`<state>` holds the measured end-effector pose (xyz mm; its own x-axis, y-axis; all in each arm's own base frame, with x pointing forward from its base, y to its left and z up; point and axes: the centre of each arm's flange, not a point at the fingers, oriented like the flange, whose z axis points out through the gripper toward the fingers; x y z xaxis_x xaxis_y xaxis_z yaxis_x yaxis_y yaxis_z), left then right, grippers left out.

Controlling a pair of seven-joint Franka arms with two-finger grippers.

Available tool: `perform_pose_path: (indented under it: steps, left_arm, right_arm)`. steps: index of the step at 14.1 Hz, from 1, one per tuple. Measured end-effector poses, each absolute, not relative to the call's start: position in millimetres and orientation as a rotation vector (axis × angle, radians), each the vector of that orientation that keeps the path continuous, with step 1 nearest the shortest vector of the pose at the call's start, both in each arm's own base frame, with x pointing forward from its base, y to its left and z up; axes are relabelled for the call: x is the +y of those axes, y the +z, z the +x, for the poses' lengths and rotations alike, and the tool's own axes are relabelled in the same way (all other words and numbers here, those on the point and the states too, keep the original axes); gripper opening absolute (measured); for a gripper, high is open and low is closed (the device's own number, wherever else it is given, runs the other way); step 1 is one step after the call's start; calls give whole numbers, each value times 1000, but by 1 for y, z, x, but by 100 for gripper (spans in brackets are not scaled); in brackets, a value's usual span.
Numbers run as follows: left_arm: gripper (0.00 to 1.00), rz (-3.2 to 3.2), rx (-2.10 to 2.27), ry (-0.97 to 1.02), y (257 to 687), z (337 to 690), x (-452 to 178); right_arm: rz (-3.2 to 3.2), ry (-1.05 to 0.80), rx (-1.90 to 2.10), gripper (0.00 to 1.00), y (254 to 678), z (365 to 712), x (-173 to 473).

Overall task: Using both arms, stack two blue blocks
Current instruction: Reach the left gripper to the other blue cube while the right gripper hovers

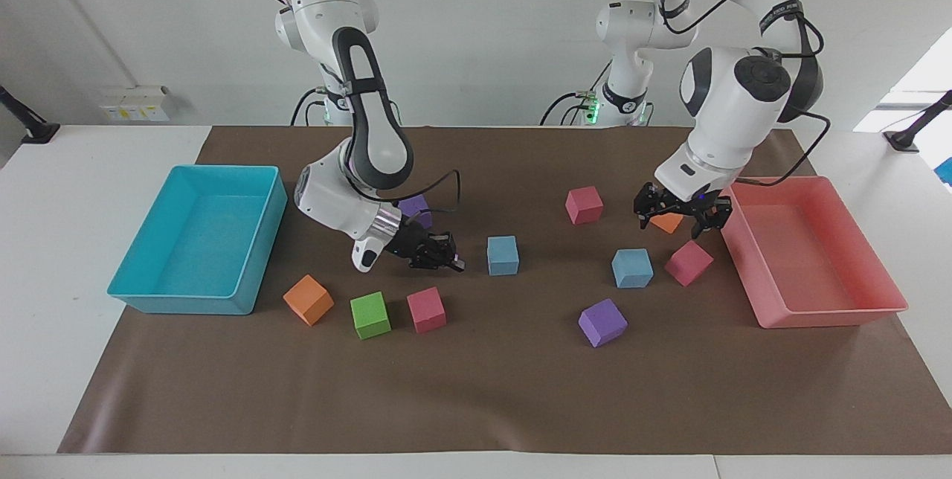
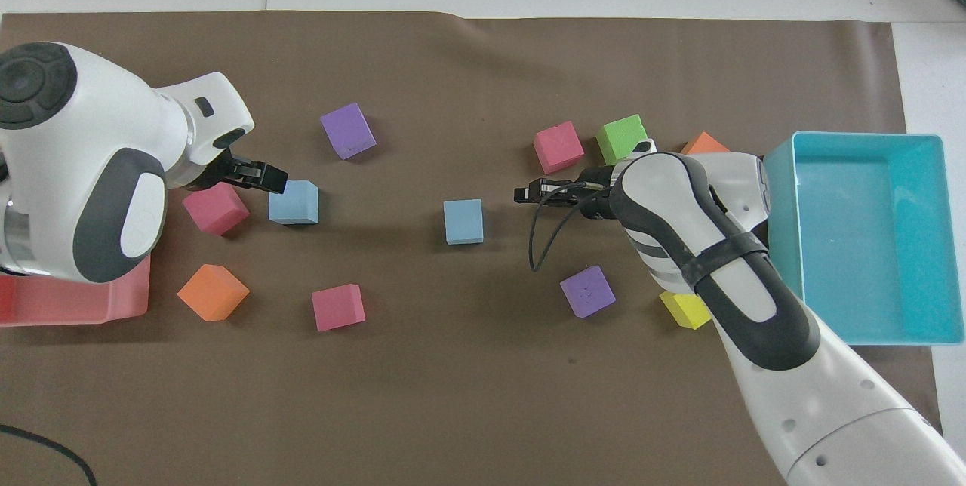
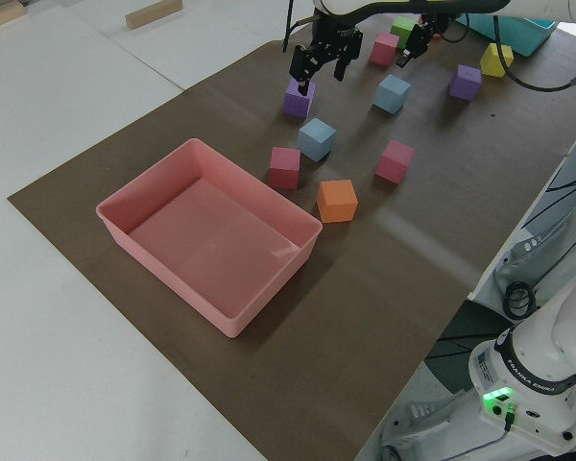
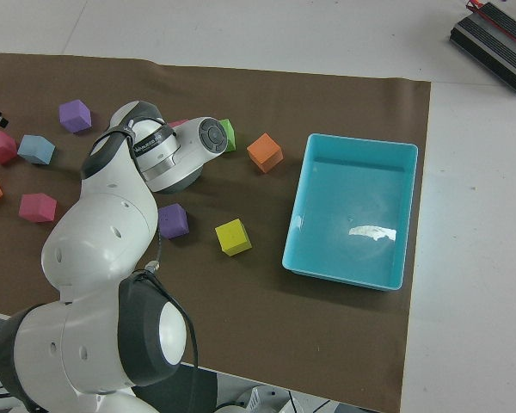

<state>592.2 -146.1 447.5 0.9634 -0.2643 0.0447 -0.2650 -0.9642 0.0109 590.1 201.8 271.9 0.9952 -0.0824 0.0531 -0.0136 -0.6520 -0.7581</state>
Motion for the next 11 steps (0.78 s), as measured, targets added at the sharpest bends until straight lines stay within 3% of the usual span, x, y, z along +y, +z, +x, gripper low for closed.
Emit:
perform_pose_path:
  steps: [5, 11]
  left_arm:
    - [100, 3094, -365, 115, 393, 591, -154]
    - [100, 3096, -326, 110, 369, 591, -157]
  right_arm:
    - [-2285, -79, 66, 1, 264, 582, 204]
    - [-2289, -67, 66, 1, 260, 578, 205]
